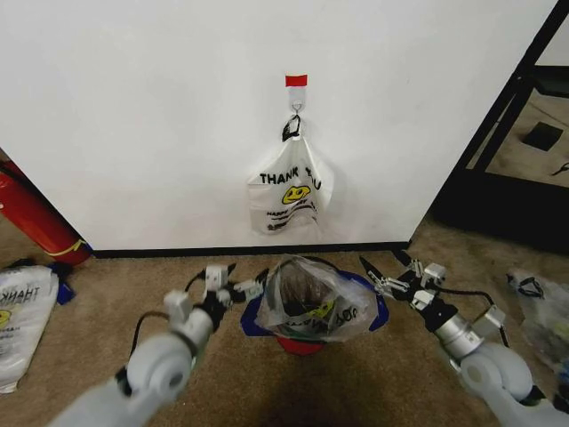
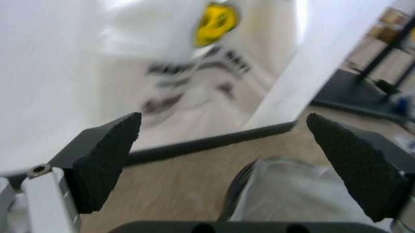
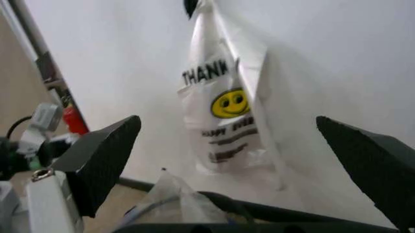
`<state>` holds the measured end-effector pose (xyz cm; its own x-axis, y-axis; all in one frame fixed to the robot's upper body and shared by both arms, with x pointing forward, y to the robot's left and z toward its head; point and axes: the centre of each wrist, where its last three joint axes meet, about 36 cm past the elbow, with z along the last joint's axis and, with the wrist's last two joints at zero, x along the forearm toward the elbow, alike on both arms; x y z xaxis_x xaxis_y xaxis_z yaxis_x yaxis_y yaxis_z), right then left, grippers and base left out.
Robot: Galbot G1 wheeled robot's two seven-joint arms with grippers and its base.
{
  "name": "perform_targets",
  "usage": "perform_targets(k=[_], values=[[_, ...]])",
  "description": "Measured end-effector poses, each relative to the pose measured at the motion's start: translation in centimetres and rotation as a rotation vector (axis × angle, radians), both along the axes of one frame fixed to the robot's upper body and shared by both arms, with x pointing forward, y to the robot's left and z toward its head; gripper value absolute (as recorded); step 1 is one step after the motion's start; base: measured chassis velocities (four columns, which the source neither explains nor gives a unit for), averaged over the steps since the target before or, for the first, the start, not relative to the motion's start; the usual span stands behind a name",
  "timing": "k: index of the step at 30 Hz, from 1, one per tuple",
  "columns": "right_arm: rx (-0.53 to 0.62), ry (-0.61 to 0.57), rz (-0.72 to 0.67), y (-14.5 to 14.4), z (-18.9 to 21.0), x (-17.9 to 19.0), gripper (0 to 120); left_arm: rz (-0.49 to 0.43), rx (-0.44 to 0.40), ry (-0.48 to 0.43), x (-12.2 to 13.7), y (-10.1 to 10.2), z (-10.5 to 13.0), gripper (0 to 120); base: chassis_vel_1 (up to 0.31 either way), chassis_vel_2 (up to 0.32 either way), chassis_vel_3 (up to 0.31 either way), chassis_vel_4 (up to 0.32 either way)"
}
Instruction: Pick up the garbage bag from the wall and place it over the trash bin.
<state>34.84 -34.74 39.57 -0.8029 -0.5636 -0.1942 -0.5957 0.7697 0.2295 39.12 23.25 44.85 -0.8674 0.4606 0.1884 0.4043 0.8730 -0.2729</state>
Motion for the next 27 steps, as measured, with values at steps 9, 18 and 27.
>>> perform_targets(k=[9, 18, 27], values=[[0.042, -0.015, -0.091, -1.6, -0.2, -2.6, 100, -0.266, 0.062, -0.046, 5.2, -2.1, 2.7, 100, 0.000, 0.000, 0.000, 0.000], [0.046, -0.014, -0.127, -2.9, 0.1, -4.6, 100, -0.441, 0.255, 0.005, 7.5, -4.5, -0.1, 99, 0.000, 0.000, 0.000, 0.000], [0.054, -0.012, -0.109, -2.5, 0.0, -5.4, 100, -0.407, 0.379, 0.000, 10.7, -4.5, -0.1, 95, 0.000, 0.000, 0.000, 0.000]])
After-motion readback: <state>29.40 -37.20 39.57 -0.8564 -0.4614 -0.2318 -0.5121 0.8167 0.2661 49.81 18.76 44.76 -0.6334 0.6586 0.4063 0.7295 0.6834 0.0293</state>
